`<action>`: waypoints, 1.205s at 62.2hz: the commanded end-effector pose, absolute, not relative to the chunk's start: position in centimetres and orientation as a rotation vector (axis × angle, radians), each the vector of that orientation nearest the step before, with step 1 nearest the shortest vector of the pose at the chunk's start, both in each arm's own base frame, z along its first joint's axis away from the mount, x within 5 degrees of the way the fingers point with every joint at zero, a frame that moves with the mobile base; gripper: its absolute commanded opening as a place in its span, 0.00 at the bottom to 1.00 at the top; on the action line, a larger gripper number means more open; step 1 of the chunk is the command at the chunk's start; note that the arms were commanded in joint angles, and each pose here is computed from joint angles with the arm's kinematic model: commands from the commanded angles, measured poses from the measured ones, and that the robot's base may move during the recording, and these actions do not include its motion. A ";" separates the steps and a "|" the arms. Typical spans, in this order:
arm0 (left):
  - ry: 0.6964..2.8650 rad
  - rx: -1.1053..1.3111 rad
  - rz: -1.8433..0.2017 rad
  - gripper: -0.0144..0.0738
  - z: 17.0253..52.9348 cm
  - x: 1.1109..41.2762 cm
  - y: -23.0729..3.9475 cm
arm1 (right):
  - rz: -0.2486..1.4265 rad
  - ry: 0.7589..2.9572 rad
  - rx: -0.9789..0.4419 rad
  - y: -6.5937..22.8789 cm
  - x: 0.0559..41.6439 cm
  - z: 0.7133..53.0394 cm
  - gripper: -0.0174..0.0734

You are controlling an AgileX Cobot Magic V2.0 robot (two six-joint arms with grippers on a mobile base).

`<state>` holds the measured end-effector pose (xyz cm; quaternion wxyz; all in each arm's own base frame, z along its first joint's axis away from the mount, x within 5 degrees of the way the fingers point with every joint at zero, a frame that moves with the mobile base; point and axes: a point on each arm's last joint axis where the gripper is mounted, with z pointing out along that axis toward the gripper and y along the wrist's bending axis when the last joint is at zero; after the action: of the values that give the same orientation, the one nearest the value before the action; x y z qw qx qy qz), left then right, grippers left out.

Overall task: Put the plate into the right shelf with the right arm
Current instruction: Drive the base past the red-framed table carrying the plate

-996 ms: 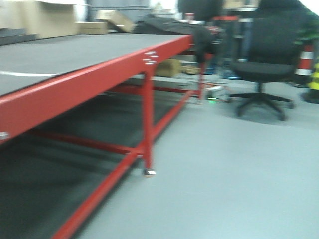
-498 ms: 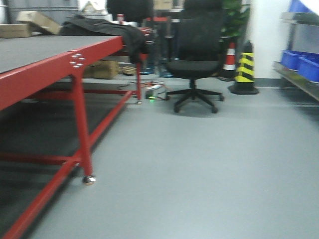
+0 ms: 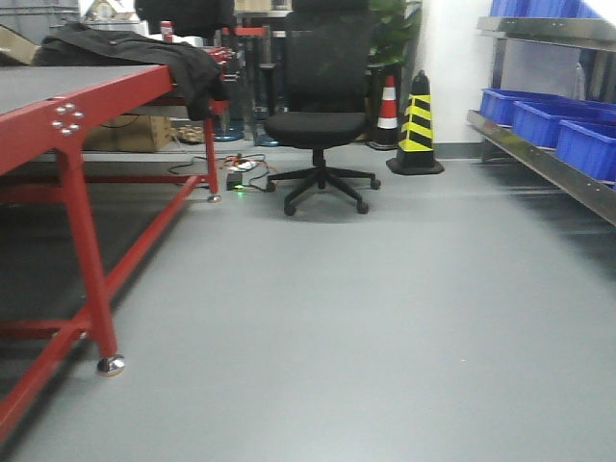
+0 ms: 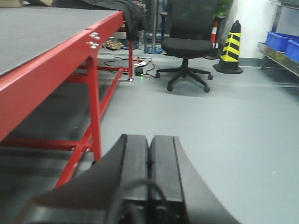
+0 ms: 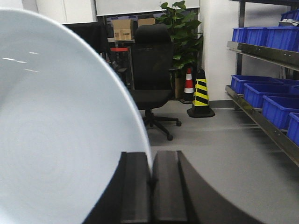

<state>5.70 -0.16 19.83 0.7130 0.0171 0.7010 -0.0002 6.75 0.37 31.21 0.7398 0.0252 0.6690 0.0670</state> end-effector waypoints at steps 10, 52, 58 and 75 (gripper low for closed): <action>1.465 0.016 -0.005 0.02 20.3 5.6 -0.1 | 0.140 1.346 0.063 0.2 6.5 33.0 0.25; 1.465 0.016 -0.005 0.02 20.3 5.6 -0.1 | 0.140 1.346 0.063 0.2 6.5 33.0 0.25; 1.465 0.016 -0.005 0.02 20.3 5.6 -0.1 | 0.140 1.346 0.063 0.2 6.5 33.0 0.25; 1.465 0.016 -0.005 0.02 20.3 5.6 -0.1 | 0.140 1.346 0.063 0.2 6.5 33.0 0.25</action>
<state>5.70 -0.16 19.83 0.7130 0.0171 0.7010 -0.0002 6.76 0.37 31.21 0.7398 0.0254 0.6690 0.0668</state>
